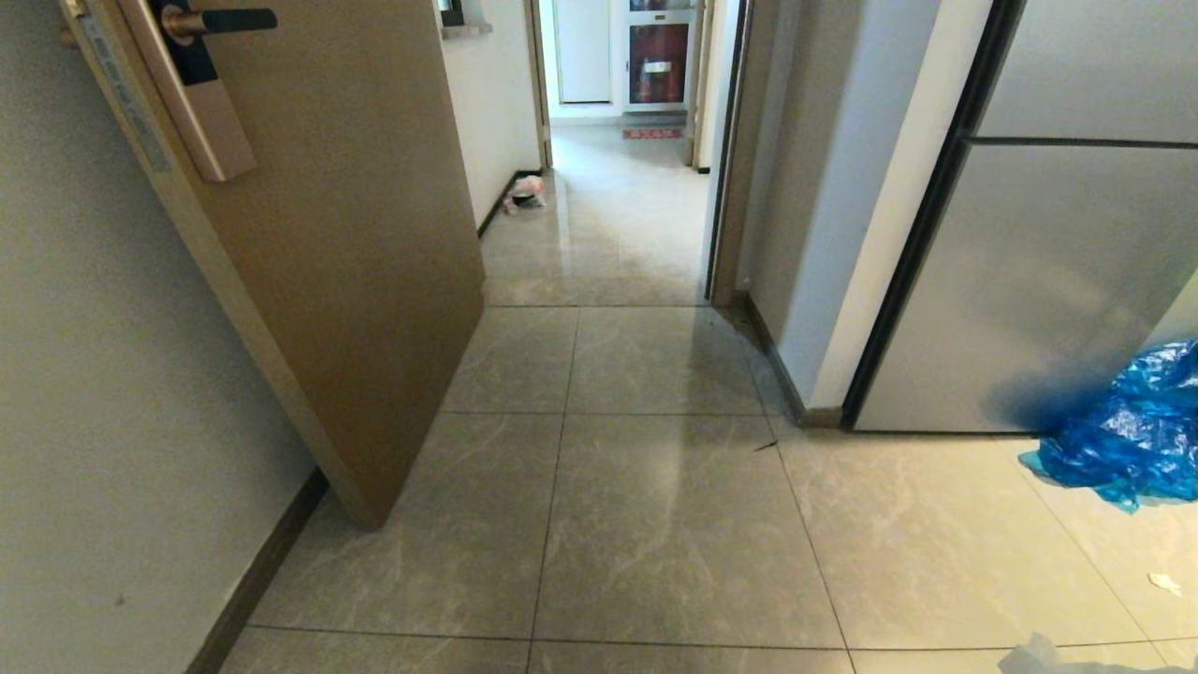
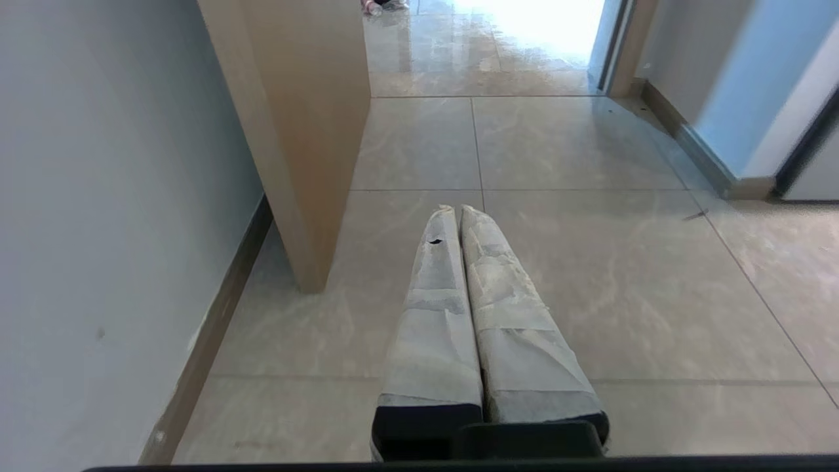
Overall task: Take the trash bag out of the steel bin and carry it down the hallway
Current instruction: Put the trash bag at the door
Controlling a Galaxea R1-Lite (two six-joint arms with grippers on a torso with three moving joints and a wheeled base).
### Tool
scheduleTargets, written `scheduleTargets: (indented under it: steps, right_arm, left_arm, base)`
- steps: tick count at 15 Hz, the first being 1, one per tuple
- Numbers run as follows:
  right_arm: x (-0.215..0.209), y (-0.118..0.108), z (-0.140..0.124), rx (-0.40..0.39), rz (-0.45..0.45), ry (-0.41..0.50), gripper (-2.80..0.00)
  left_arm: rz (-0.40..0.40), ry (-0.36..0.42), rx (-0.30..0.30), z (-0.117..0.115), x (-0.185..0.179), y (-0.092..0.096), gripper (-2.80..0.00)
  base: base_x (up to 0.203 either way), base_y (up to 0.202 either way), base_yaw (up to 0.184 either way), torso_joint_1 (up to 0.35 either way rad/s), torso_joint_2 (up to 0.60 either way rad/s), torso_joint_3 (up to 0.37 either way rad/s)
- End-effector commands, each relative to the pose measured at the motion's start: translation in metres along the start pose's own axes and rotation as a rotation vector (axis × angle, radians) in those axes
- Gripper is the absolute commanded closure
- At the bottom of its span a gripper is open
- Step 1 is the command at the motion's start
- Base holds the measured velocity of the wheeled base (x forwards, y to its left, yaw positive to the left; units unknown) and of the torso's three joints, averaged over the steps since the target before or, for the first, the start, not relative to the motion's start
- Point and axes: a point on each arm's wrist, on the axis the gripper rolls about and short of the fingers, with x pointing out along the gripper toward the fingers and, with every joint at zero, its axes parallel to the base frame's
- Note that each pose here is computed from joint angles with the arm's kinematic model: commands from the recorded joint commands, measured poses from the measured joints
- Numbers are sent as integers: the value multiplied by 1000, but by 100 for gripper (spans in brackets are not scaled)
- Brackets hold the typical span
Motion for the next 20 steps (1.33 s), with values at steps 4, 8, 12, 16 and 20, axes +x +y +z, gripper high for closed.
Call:
scheduleTargets:
  steps: [4,8,12,16,20]
  right_arm:
    - [0,0,0,0,1,-1,0]
    - [0,0,0,0,1,-1,0]
    - [0,0,0,0,1,-1,0]
    - [0,0,0,0,1,-1,0]
    - [0,0,0,0,1,-1,0]
  left_arm:
    - [0,-1,-1,0,0,0,0]
    - [0,-1,-2,0,0,0,0]
    - [0,-1,-2,0,0,0,0]
    - [0,-1,-2,0,0,0,0]
    - [0,-1,-2,0,0,0,0]
  base:
    - [189,0,0,2,2,2]
    - [193,0,1,2,4,3]
    - [194,0,1,2,2,4]
    - [193,0,1,2,5,3]
    - [196,0,4,2,3,1]
